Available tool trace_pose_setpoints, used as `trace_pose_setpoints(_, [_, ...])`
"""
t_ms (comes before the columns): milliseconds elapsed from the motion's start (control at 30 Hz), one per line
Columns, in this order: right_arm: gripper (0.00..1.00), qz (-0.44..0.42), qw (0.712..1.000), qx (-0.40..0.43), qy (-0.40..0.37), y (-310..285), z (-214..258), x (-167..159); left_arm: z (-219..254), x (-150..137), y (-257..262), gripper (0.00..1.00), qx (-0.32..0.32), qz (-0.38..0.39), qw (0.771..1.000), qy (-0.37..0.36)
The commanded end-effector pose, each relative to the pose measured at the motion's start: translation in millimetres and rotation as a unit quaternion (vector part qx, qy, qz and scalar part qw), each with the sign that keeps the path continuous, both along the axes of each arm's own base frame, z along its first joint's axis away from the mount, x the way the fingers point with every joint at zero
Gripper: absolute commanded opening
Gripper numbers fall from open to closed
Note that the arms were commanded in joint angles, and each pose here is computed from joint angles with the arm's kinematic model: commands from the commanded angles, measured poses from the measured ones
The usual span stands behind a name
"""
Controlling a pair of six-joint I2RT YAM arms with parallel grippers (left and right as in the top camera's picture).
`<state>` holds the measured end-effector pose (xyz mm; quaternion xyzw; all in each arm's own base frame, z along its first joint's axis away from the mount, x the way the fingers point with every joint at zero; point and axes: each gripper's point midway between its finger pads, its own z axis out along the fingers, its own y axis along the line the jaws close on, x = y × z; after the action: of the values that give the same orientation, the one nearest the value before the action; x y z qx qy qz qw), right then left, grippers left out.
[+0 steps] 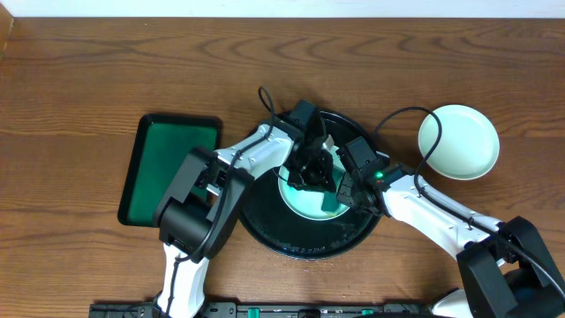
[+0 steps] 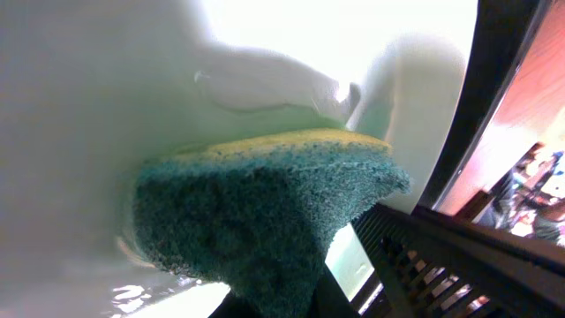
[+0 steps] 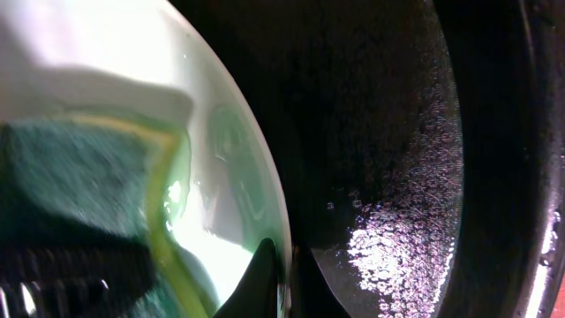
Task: Clean dirty plates on tray and stack at the side
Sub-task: 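Scrub the held plate with the sponge in the left gripper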
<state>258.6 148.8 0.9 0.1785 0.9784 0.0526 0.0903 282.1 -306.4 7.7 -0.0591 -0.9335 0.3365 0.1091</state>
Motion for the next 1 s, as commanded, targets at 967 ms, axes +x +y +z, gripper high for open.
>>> trace_pose_setpoints(967, [0.01,0.023,0.995,-0.029,0.094,-15.7,-33.8,-48.9,-54.0,22.6,247.0,0.07,0.487,0.033,0.872,-0.028])
